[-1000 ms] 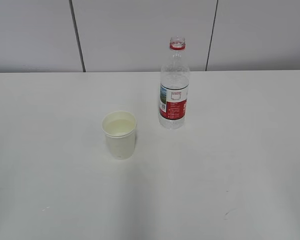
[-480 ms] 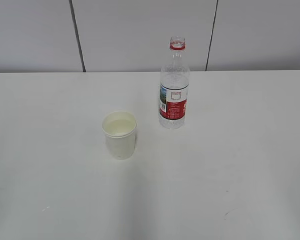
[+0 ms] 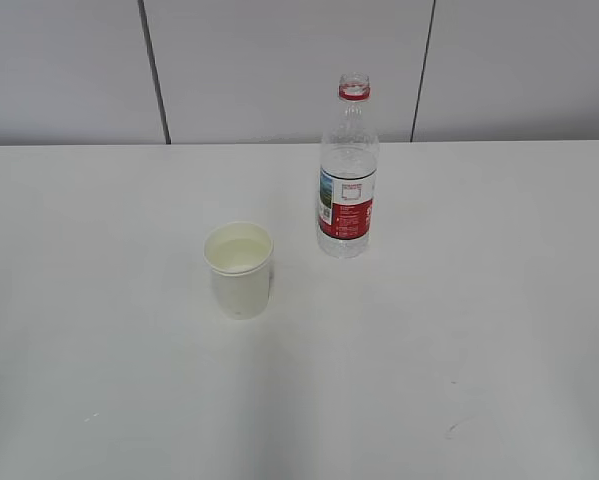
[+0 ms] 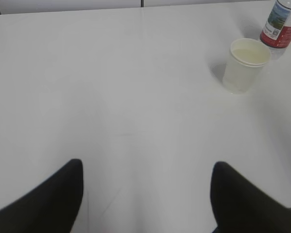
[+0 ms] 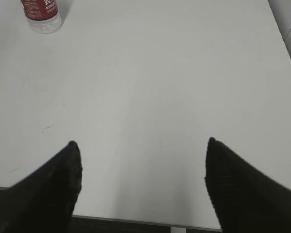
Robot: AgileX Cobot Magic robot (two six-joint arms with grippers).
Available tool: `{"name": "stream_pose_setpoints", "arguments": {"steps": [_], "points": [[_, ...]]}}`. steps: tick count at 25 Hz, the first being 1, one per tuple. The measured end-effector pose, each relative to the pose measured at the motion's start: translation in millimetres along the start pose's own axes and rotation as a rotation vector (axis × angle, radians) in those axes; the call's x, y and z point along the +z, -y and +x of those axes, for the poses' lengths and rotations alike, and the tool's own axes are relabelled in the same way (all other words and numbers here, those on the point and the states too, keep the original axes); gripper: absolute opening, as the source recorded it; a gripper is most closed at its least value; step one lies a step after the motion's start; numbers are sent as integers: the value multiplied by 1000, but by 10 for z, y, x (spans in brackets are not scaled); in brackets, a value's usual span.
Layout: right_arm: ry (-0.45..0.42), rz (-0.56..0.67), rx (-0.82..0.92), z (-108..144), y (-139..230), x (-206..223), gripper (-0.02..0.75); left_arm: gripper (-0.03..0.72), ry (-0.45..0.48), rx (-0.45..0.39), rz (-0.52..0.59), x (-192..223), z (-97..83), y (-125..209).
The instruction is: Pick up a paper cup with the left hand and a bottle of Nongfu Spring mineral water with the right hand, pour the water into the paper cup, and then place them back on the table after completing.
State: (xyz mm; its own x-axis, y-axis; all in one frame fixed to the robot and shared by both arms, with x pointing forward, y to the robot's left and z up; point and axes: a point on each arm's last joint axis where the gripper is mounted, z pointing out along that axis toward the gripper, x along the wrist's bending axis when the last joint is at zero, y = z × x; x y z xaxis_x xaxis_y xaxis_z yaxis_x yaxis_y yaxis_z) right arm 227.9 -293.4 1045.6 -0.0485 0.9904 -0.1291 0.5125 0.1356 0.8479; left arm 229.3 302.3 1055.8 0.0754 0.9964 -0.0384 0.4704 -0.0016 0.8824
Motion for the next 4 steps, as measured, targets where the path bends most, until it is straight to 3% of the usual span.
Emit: {"name": "stream_pose_setpoints", "arguments": {"steps": [4], "points": [[0,0,0,0,0,0,587,501,0,0,0,0,0,0]]}}
